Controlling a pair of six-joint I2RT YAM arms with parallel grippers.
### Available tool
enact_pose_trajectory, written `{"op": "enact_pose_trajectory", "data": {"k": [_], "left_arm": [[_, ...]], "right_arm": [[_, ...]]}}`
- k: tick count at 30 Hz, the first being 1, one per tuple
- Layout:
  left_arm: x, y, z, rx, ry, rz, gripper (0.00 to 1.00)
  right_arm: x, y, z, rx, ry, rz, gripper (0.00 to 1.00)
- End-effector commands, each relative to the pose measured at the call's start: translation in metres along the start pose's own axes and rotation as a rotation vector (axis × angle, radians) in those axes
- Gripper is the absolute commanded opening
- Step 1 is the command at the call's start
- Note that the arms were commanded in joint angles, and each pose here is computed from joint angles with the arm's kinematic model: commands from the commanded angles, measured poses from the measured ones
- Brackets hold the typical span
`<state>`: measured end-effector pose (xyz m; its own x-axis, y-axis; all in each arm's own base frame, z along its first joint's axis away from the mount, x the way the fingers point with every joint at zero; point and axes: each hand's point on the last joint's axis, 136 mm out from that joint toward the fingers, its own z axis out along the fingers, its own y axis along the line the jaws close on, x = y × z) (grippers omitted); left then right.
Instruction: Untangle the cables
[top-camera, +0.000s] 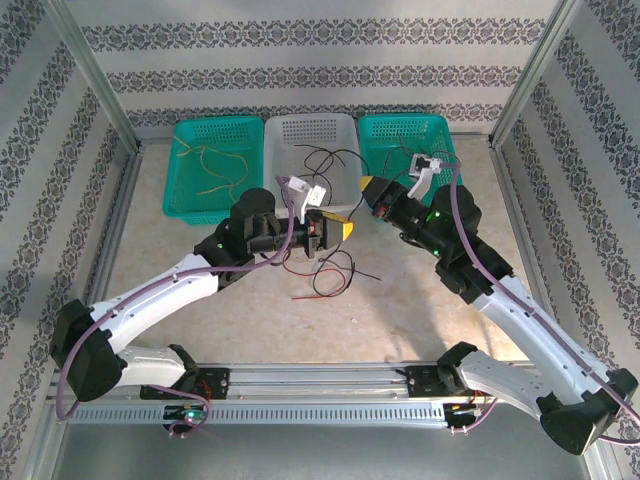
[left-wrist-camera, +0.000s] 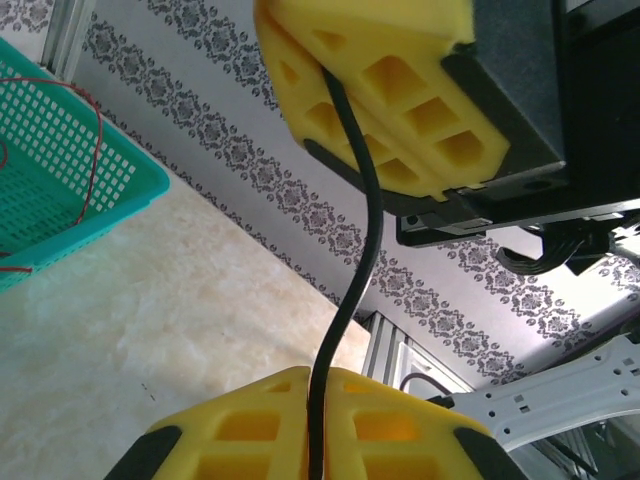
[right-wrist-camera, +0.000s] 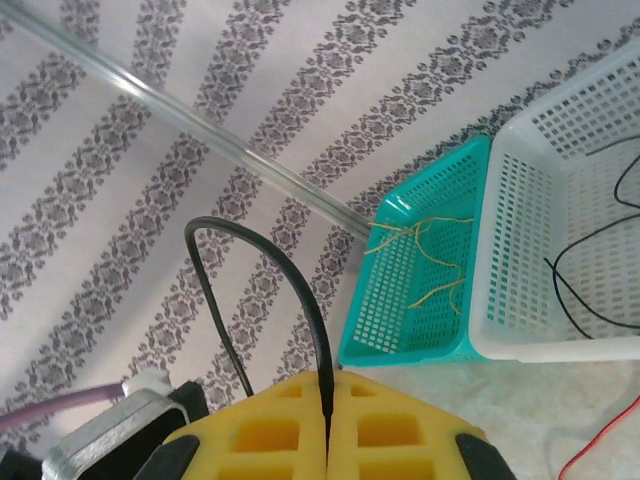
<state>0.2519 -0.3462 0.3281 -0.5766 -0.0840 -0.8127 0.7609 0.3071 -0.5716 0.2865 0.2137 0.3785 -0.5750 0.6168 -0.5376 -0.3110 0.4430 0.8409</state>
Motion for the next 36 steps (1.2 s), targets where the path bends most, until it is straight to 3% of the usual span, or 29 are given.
{"op": "enact_pose_trajectory", "data": {"k": [1, 4, 14, 17, 22, 25, 29, 36], "left_arm": [[-0.013, -0.008, 0.001, 0.04, -0.093, -0.022, 0.06], [-0.012, -0.004, 0.001, 0.035, -0.116, -0.045, 0.0], [-0.024, 0.008, -0.006, 0.042, -0.239, -0.139, 0.0], [-0.029, 0.013, -0.008, 0.034, -0.245, -0.162, 0.0], [-0.032, 0.02, -0.013, -0.013, -0.189, -0.129, 0.0], [-0.03, 0.024, -0.019, -0.072, -0.13, -0.07, 0.0], [-0.027, 0.034, -0.032, -0.16, -0.066, -0.011, 0.0], [-0.05, 0.06, -0.051, -0.206, -0.092, -0.108, 0.0]], "right_arm": [[-0.02, 0.008, -0.003, -0.067, -0.112, 0.121, 0.0], [-0.019, -0.002, -0.002, -0.072, -0.142, 0.188, 0.0], [-0.008, -0.039, -0.007, -0.01, -0.18, 0.282, 0.0], [-0.001, -0.049, -0.008, 0.04, -0.16, 0.271, 0.08], [-0.002, -0.068, -0.024, 0.148, -0.152, 0.221, 0.39], [-0.01, -0.079, -0.036, 0.219, -0.136, 0.174, 0.53], [-0.013, -0.092, -0.047, 0.326, -0.053, 0.117, 0.55], [-0.011, -0.098, -0.057, 0.409, 0.013, 0.016, 0.55]]}}
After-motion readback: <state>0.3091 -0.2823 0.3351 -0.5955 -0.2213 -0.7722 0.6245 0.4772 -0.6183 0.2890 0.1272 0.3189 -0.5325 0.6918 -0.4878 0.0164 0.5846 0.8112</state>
